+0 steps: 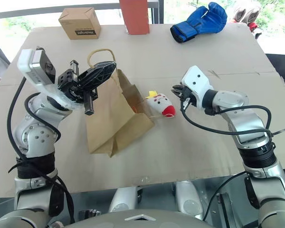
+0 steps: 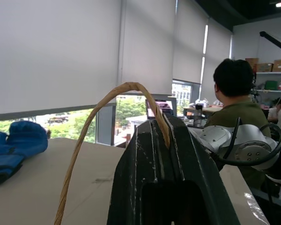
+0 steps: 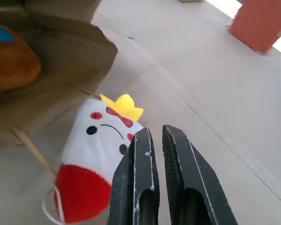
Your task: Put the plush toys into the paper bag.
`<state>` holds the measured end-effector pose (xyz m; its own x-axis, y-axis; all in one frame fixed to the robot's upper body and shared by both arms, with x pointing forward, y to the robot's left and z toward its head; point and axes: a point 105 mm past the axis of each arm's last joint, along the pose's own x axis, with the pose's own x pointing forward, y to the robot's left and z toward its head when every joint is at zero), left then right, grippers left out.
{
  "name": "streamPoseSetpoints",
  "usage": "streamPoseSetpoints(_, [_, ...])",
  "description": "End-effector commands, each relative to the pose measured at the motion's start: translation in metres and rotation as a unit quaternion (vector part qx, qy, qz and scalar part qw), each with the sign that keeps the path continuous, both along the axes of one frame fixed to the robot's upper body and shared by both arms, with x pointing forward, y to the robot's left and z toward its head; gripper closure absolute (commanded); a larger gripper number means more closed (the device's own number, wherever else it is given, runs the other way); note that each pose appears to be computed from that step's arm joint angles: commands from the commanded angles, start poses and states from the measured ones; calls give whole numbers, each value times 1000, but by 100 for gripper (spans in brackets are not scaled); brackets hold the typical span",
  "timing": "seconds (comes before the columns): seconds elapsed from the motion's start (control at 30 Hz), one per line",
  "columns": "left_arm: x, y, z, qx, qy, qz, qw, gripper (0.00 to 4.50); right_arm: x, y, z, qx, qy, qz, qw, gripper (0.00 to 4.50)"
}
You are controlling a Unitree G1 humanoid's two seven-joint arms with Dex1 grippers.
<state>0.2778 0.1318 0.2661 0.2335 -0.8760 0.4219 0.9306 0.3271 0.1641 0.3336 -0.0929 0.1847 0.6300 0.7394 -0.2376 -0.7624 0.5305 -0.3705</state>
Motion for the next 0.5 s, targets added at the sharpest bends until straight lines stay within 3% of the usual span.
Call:
streamPoseSetpoints(0.03, [-3,0,1,27,-13,-19,999,450,-14,17,-6,43,57,36,997,369])
streamPoseSetpoints(0.13, [-3,3,0,32,-10,-23,999,450,0,21,-29,26,89,-19,995,227])
streamPoseSetpoints(0.23, [-3,3,-2,35,-7,-22,999,450,-2,38,-49,30,138,-12,990,84])
streamPoseSetpoints(0.33, [-3,3,-3,41,-8,-18,999,450,1,47,-63,26,156,-22,987,84])
streamPoseSetpoints(0.37, [-3,3,-4,45,-10,-14,999,450,6,44,-70,6,146,-36,989,129])
streamPoseSetpoints(0.43, [-3,4,-5,50,-11,-9,999,450,13,40,-77,-25,126,-56,990,176])
streamPoseSetpoints(0.5, [-4,8,-6,58,-27,0,998,450,15,39,-67,-15,92,-49,994,270])
